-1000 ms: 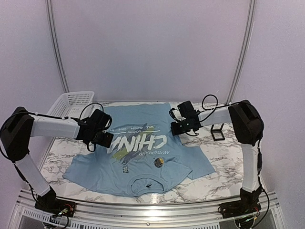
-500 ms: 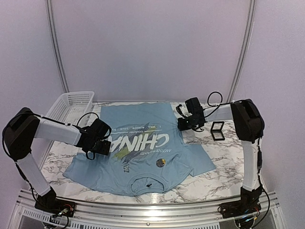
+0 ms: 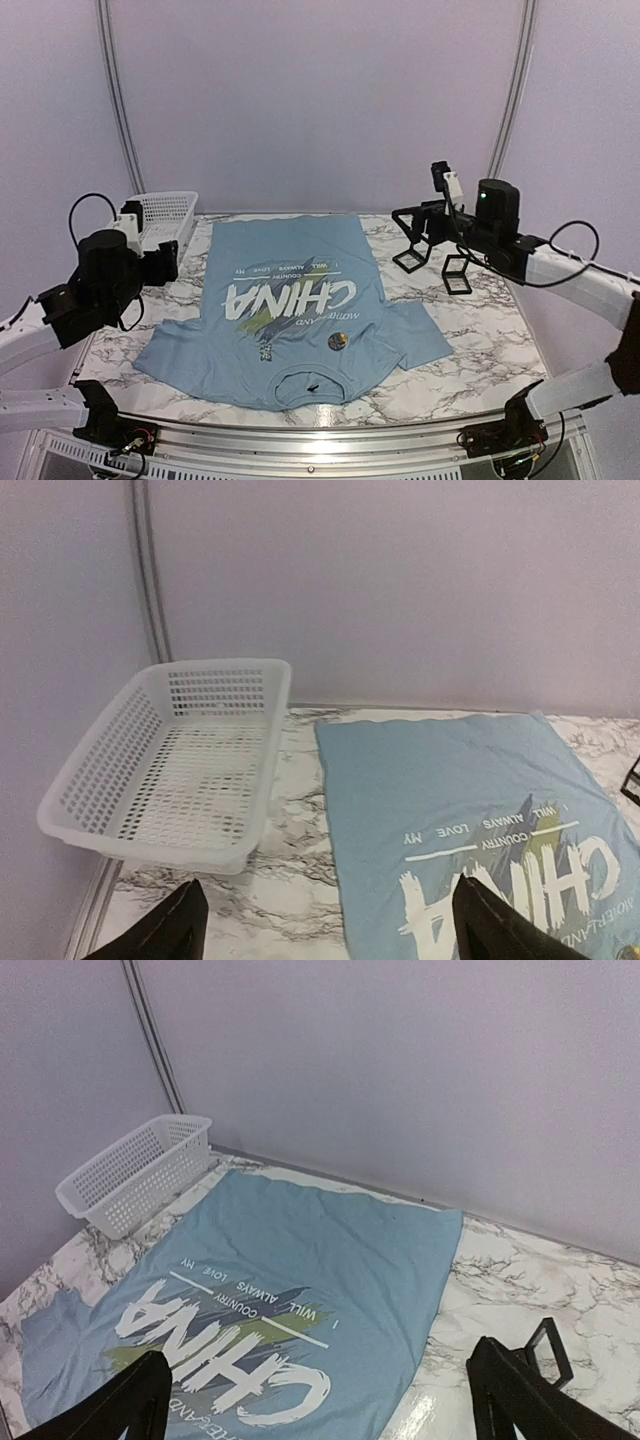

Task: Pin the brooch onto the clothing
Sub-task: Reset both arms

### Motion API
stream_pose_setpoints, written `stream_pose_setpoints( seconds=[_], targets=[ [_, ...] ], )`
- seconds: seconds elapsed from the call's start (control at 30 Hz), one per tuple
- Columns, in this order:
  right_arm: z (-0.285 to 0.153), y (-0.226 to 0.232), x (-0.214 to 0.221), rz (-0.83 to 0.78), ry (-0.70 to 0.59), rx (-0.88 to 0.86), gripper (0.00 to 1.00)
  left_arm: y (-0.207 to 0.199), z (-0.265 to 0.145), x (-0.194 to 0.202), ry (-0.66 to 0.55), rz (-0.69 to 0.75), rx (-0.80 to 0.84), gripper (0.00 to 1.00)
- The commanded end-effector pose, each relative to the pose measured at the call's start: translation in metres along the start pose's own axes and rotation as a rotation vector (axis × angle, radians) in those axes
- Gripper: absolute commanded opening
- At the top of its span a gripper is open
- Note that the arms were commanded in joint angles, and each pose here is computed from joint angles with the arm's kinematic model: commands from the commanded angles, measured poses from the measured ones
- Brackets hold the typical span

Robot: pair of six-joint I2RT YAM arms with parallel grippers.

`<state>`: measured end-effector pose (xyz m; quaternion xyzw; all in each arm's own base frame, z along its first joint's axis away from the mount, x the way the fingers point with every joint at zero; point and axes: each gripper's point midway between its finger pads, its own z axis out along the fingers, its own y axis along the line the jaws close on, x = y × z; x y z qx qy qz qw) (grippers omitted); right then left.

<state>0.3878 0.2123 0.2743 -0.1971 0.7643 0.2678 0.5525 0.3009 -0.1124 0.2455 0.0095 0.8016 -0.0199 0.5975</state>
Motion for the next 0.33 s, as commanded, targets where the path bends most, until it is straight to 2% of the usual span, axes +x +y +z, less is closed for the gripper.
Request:
stream_pose_setpoints(
  seconds=[0.0, 0.1, 0.2, 0.3],
  targets=[
    [-0.036, -0.020, 0.040, 0.081, -0.011, 0.144, 0.98, 0.072, -0.028, 0.013, -0.093, -0.003, -0.298, 0.91],
    [-0.065, -0.032, 0.068, 0.127, -0.033, 0.242, 0.99, 0.111, -0.045, 0.026, -0.138, -0.054, -0.470, 0.99],
    [-0.089, -0.045, 0.092, 0.165, -0.070, 0.339, 0.98, 0.125, -0.050, 0.039, -0.160, -0.137, -0.519, 0.99],
    [-0.105, -0.051, 0.107, 0.167, -0.100, 0.384, 0.99, 0.125, -0.046, 0.048, -0.146, -0.147, -0.515, 0.99]
  ],
)
